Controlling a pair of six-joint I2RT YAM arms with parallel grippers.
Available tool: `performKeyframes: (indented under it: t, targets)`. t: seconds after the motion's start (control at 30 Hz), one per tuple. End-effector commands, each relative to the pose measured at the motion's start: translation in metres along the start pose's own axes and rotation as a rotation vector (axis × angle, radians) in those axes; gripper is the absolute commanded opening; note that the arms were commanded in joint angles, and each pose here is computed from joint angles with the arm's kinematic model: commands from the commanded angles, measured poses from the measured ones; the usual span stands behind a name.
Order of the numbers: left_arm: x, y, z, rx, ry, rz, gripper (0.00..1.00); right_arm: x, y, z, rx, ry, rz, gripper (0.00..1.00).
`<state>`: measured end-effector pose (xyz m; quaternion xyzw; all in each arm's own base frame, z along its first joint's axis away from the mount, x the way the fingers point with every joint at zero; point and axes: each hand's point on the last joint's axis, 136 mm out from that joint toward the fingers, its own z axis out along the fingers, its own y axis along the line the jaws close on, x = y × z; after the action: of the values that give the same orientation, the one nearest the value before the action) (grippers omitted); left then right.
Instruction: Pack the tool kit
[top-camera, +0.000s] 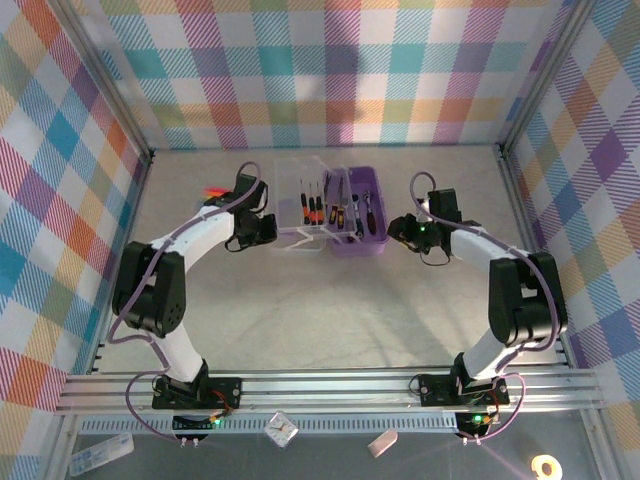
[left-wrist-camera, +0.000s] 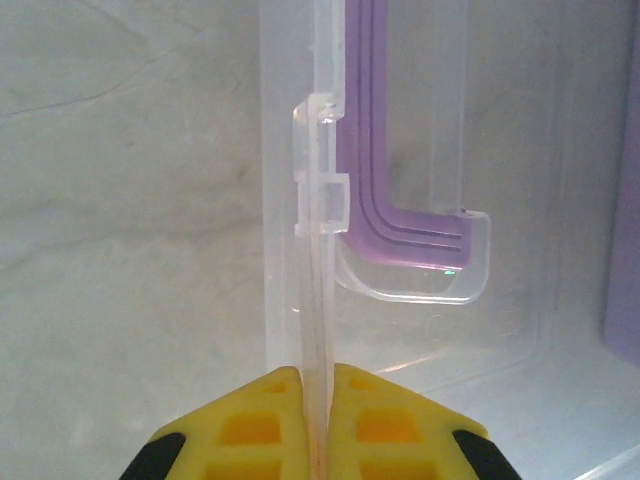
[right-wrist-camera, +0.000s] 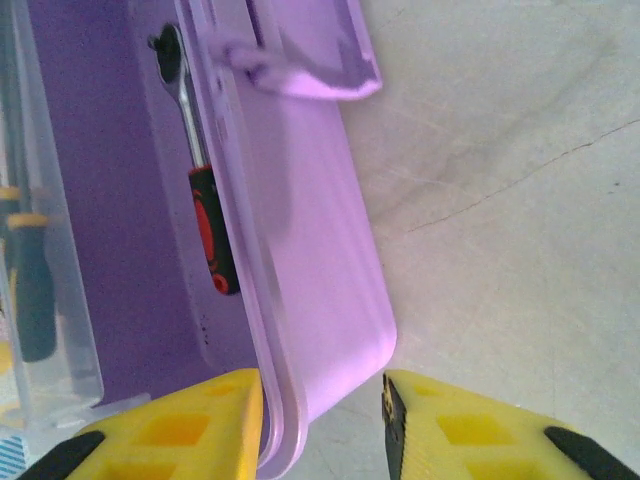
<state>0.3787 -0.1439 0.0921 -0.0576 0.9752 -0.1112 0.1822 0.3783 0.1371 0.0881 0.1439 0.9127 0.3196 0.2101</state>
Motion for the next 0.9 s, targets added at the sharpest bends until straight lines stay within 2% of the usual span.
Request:
performKeyframes:
  t: [0.0, 0.2, 0.37, 0.67, 0.87]
  targets:
    - [0.018, 0.019, -0.033, -0.141, 0.017, 0.055, 0.00, 0.001, 0.006, -0.010, -0.032, -0.029, 0.008, 0.38]
    - [0.025, 0.027, -0.078, -0.271, -0.015, 0.140, 0.00, 0.019, -0.012, -0.017, -0.002, -0.064, 0.045, 0.37]
    - [0.023, 0.019, -0.110, -0.319, -0.071, 0.202, 0.00, 0.036, -0.025, 0.000, 0.020, -0.035, 0.063, 0.36]
    - [0.025, -0.015, -0.138, -0.367, -0.115, 0.319, 0.00, 0.077, 0.015, 0.046, -0.067, 0.119, -0.041, 0.35]
    - [0.034, -0.042, -0.135, -0.396, -0.112, 0.390, 0.00, 0.093, 0.027, 0.057, -0.099, 0.162, -0.058, 0.35]
